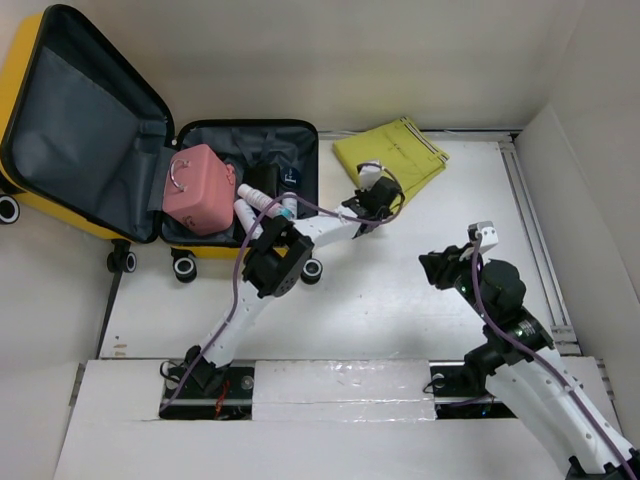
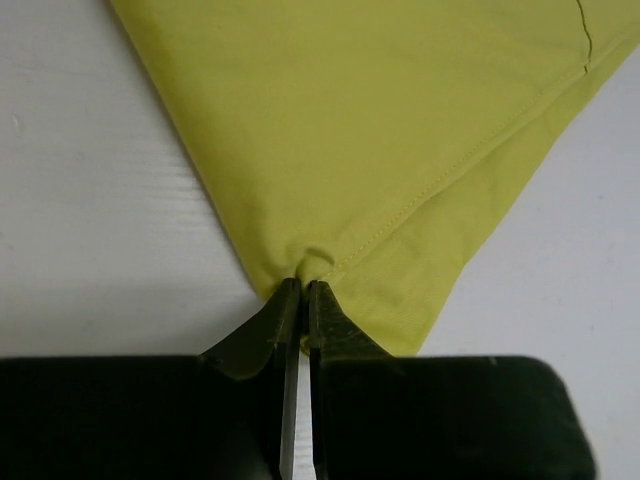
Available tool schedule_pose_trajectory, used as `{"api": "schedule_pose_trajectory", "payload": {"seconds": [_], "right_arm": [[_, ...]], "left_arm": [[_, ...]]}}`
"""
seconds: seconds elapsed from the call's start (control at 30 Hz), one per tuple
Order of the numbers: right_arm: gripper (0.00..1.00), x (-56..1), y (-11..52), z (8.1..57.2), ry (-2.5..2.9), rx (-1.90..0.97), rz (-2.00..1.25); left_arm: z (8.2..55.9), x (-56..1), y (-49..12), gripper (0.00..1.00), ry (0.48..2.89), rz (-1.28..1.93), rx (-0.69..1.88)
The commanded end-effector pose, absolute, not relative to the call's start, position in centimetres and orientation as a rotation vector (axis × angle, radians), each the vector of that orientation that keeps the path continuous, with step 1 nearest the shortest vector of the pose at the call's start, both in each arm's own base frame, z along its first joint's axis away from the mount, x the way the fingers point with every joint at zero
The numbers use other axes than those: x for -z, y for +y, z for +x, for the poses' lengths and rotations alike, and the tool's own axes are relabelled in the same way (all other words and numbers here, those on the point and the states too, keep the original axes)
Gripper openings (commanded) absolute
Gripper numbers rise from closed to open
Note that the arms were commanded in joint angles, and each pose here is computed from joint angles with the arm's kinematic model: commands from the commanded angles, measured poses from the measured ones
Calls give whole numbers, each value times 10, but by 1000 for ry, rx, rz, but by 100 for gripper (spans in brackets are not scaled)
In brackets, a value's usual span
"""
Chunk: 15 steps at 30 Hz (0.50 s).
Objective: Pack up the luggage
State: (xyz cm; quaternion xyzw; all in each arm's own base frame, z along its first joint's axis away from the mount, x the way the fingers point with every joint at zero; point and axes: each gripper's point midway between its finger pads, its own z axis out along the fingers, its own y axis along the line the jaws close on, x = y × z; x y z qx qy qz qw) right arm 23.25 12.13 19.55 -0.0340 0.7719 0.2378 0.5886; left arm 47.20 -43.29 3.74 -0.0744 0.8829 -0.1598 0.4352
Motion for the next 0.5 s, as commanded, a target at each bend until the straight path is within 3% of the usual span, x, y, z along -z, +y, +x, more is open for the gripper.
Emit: {"api": "schedule_pose_trajectory", "payload": {"seconds": [0.0, 0.33, 0.37, 0.43, 0.47], "right_arm": [[35, -214, 126, 231, 1752, -595, -80], [35, -237, 114, 231, 1699, -558, -17], [35, -246, 114, 229, 1673, -565, -15], [35, -252, 108, 228, 1666, -540, -3], [35, -260, 106, 228, 1647, -537, 5]], "left_arm": [[404, -25, -463, 0, 2280, 20, 426], [330, -46, -461, 0, 2275, 186, 544], [325, -67, -462, 0, 2245, 185, 582], [322, -83, -458, 14, 2220, 165, 615], [320, -96, -451, 26, 2201, 152, 618]]}}
